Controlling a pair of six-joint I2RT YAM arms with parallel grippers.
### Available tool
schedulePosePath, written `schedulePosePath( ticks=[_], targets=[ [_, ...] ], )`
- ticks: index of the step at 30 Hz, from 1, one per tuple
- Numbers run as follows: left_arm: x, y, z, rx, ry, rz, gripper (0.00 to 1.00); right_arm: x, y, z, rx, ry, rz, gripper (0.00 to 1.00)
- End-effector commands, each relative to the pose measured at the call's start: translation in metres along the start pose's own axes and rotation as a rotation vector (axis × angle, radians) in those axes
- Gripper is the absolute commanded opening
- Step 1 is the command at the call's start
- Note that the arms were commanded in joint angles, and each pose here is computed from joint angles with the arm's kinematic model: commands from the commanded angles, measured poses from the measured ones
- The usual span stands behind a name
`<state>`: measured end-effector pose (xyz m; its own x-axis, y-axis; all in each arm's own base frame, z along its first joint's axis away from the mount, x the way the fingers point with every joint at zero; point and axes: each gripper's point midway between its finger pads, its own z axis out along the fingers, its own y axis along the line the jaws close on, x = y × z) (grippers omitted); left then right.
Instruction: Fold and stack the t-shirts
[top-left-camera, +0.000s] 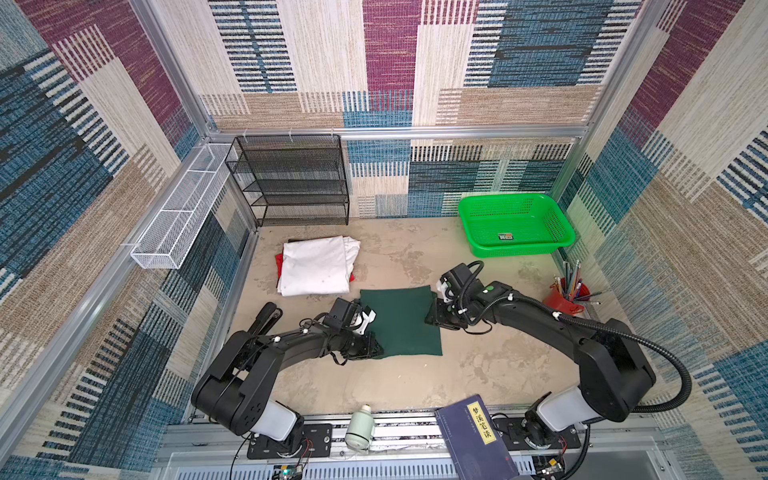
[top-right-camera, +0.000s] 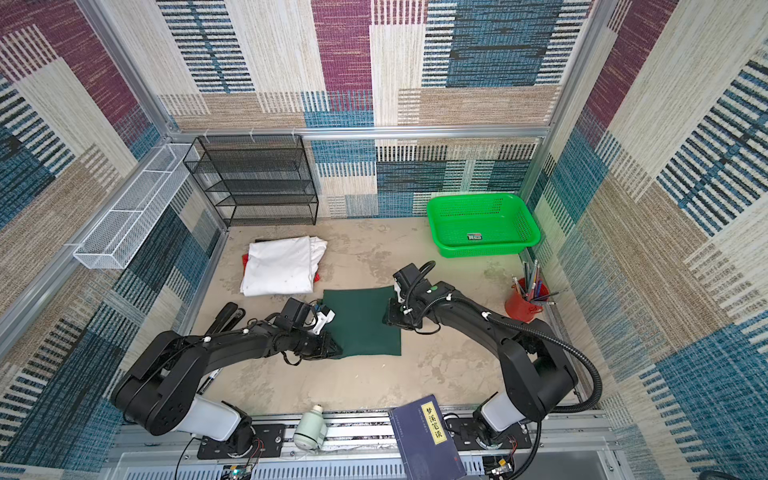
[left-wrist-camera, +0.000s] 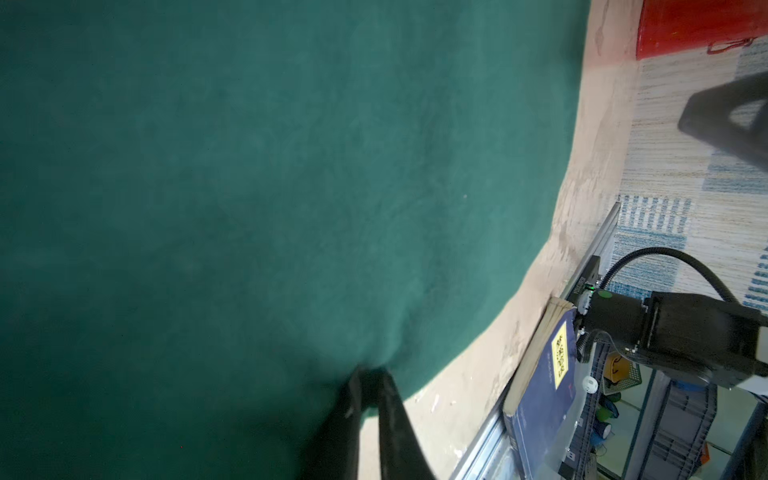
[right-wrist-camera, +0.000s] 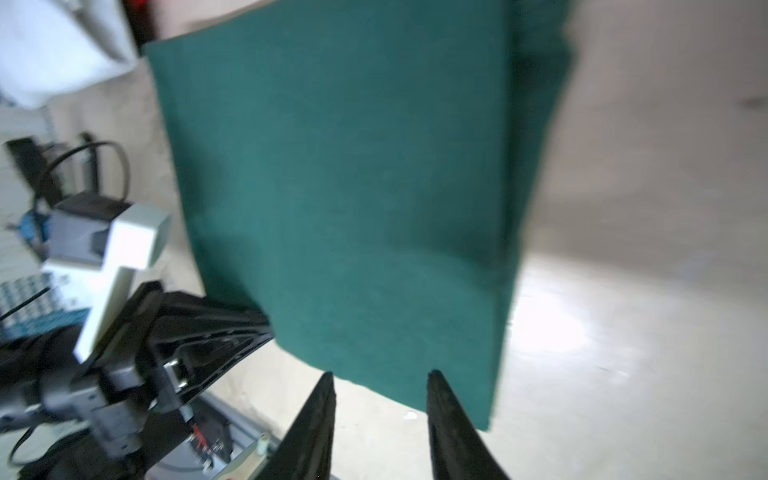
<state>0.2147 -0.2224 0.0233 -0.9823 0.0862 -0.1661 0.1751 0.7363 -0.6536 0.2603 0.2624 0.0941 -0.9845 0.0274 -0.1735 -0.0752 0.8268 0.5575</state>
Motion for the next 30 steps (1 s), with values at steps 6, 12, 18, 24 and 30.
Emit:
schedulePosePath(
  ticks=[6,12,18,24,30],
  targets=[
    [0.014,0.025,0.001,-0.112,0.036,-0.081,0.14,0.020,0.092,0.029,-0.463,0.072,-0.085,0.38],
    [0.014,0.025,0.001,-0.114,0.040,-0.081,0.13,0.040,0.066,0.055,-0.446,0.103,-0.009,0.37],
    [0.017,0.026,0.002,-0.113,0.049,-0.092,0.12,0.063,0.026,0.080,-0.372,0.142,0.047,0.37],
    [0.021,0.030,0.000,-0.130,0.063,-0.101,0.11,0.077,-0.006,0.079,-0.270,0.133,0.094,0.37],
    [0.022,0.032,-0.007,-0.151,0.058,-0.090,0.11,0.076,-0.010,0.063,-0.222,0.114,0.079,0.37]
  ],
)
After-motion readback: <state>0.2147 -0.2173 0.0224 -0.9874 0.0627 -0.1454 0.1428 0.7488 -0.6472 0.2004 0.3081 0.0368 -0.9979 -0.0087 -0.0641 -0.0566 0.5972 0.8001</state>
